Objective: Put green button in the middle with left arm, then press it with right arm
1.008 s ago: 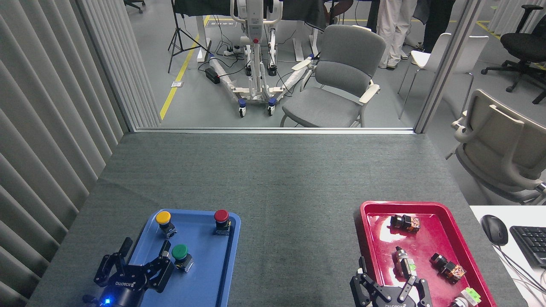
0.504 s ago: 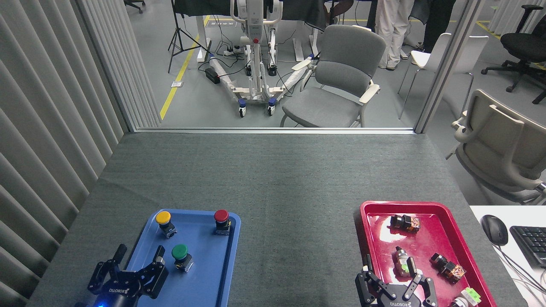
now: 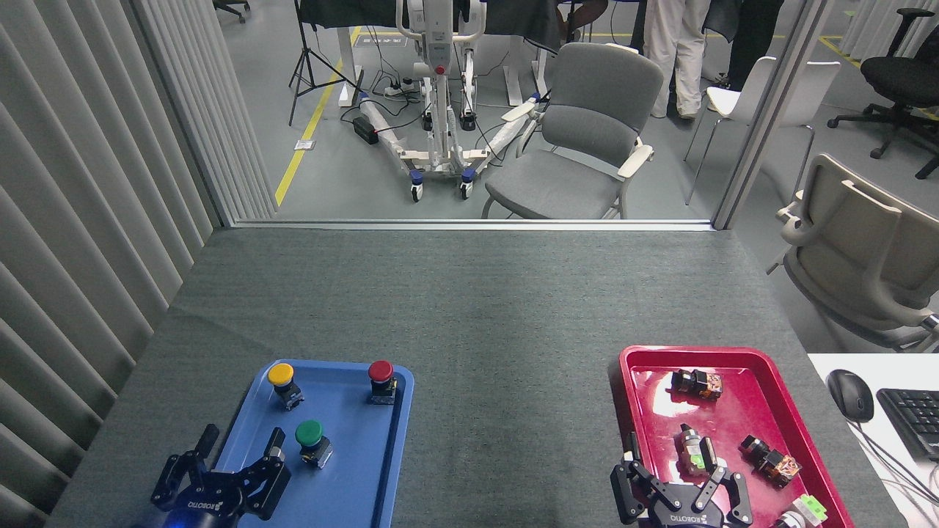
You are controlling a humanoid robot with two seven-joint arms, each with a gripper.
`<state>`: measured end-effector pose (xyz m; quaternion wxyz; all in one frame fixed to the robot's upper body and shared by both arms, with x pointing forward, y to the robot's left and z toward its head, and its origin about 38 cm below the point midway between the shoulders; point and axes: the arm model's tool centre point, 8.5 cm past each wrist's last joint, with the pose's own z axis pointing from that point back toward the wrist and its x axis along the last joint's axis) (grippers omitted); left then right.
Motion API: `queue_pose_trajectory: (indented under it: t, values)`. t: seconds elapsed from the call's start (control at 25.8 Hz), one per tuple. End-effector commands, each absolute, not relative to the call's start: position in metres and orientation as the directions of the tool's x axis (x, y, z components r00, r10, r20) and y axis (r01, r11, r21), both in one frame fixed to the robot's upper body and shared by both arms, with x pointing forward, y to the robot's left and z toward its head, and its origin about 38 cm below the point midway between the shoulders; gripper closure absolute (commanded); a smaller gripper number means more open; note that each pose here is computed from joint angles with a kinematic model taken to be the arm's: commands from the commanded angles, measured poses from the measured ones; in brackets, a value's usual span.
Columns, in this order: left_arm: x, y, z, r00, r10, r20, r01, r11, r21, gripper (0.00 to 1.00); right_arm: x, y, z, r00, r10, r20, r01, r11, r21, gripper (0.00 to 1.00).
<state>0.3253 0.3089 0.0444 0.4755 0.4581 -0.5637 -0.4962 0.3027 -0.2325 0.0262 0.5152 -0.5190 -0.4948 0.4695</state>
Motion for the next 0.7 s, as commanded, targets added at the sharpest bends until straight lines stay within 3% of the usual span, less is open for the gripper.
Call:
queue_pose_trajectory:
  t: [0.0,0.66]
  values:
    - [0.3252,0.3098,0.0446,-0.124,-0.989,0.080,-0.044,0.086,0.995,0.00,0.3022,-0.2370,0.0260,0.081,0.997,0.014,0.030,0.011,-0.999,0.00]
    - [0.3279,0.3058,0.0467,-0.128,-0.989,0.072,-0.042,0.078,0.996,0.00,0.2991,-0.2382,0.0241,0.070,0.998,0.003,0.024,0.001,-1.000,0.00]
